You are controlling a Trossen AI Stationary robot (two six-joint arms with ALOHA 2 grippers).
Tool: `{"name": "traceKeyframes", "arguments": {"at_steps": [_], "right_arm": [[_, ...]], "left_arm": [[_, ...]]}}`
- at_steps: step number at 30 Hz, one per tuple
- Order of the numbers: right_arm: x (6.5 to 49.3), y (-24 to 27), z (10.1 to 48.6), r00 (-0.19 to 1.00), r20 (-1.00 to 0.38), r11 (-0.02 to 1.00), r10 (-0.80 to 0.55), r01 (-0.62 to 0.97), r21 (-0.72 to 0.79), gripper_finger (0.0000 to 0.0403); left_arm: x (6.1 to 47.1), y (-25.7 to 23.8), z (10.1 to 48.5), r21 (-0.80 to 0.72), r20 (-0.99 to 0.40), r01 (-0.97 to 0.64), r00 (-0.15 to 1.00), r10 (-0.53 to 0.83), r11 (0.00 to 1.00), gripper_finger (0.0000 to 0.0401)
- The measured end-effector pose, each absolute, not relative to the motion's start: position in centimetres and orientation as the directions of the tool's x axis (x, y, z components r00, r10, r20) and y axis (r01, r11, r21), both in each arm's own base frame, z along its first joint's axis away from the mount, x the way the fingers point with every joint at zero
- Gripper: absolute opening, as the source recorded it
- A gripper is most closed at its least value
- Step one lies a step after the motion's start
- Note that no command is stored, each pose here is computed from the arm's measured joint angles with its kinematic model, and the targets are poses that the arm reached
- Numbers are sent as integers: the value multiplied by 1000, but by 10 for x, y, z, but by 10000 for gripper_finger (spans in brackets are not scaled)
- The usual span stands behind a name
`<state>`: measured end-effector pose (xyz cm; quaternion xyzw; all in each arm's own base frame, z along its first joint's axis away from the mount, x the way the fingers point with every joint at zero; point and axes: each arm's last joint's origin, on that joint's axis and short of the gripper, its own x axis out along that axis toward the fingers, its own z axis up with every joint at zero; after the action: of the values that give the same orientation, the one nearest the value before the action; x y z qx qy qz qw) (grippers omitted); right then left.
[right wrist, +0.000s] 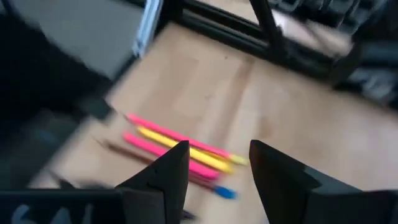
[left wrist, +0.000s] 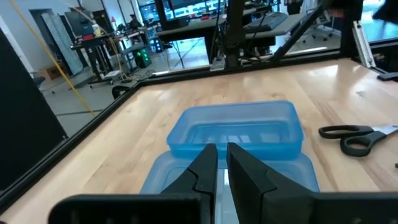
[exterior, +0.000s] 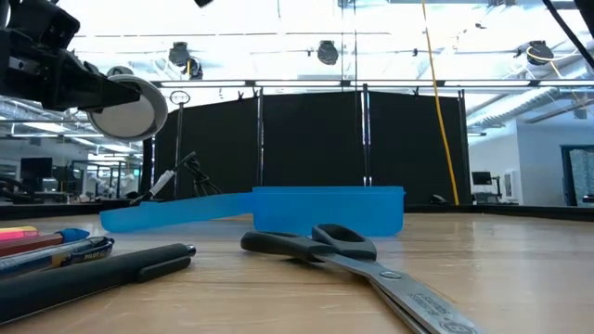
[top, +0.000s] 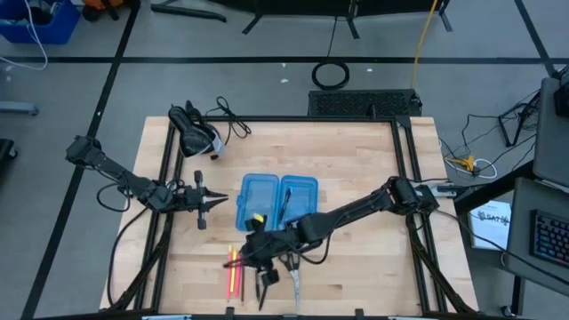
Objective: Pick & place school supplies into a supply box
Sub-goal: Put the black pen into the supply box
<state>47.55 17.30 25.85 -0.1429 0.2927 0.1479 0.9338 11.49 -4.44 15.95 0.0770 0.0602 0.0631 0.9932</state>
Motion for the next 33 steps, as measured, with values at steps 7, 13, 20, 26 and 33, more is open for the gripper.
{"name": "traceKeyframes", "arguments": {"at_steps": [7,13,20,26,33], "right_arm": [[469,152,247,699,-715,792,6,-439,-423,160],[466,126,236,583,-812,756,-25,-520,-397,160],[470,150,248,624,-781,602,12,-628,-493,154],[469,173,203,542,-835,428,-93,-736,-525,153],[479,167,204,604,-789,523,-109,-641,-563,153]], "left_arm": [[114,-42,159,154,-106,-197,971,215,968,42],[114,-40,159,124,-100,-277,952,290,953,42],[114,-39,159,102,-97,-315,941,324,944,42],[113,-38,159,99,-94,-342,932,351,934,42],[113,-38,158,122,-101,-339,931,352,933,42]]}}
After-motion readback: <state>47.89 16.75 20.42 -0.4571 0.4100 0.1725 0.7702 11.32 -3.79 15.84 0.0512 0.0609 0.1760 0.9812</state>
